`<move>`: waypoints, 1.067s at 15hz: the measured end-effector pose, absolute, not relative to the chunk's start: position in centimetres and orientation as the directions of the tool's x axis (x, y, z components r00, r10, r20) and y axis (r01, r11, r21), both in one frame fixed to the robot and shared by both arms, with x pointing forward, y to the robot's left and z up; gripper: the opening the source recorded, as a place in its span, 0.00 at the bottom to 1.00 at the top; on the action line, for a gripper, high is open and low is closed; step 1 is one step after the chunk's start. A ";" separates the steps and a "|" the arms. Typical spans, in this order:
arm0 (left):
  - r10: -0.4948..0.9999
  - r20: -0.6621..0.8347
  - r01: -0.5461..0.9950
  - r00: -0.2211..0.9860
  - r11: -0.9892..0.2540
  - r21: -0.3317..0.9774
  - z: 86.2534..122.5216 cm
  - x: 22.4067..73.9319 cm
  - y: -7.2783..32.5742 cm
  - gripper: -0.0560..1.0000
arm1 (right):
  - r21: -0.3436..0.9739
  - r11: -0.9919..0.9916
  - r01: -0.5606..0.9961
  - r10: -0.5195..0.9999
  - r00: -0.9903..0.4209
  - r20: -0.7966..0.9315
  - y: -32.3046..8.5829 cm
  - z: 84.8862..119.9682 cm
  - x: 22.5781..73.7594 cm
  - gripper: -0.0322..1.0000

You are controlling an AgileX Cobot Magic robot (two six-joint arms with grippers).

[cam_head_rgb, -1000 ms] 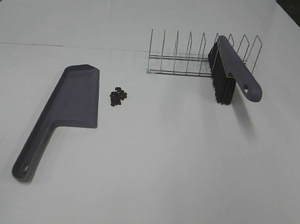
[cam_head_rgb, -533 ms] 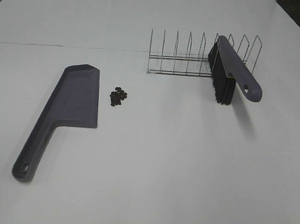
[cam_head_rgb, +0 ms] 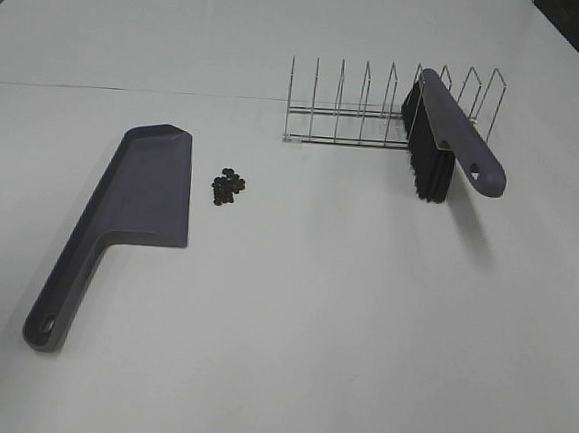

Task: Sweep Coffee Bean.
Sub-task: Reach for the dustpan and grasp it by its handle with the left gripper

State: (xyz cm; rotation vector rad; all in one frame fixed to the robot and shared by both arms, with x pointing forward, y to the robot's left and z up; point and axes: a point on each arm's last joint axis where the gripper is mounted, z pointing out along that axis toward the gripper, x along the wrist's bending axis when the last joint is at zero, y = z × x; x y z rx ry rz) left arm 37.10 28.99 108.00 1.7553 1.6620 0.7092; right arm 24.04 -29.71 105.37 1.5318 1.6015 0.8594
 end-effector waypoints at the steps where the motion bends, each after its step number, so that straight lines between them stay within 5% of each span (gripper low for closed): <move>1: 0.996 -0.064 0.716 0.065 -0.002 0.698 107.9 39.2 28.6 0.72 | 0.866 0.060 0.497 0.998 -0.007 -0.065 -29.7 105.4 24.0 0.78; 7: 0.976 -0.216 0.893 0.017 0.082 0.442 105.4 49.2 26.6 0.72 | 0.866 0.060 0.497 0.998 -0.007 -0.065 -29.7 105.4 24.0 0.78; 10: 0.972 -0.225 0.962 0.064 0.000 0.273 102.0 53.3 24.3 0.72 | 0.866 0.060 0.497 0.998 -0.007 -0.065 -29.7 105.4 24.0 0.78; 16: 0.978 -0.201 0.998 0.061 -0.054 0.041 95.9 55.0 22.1 0.72 | 0.866 0.060 0.497 0.998 -0.007 -0.065 -29.7 105.4 24.0 0.78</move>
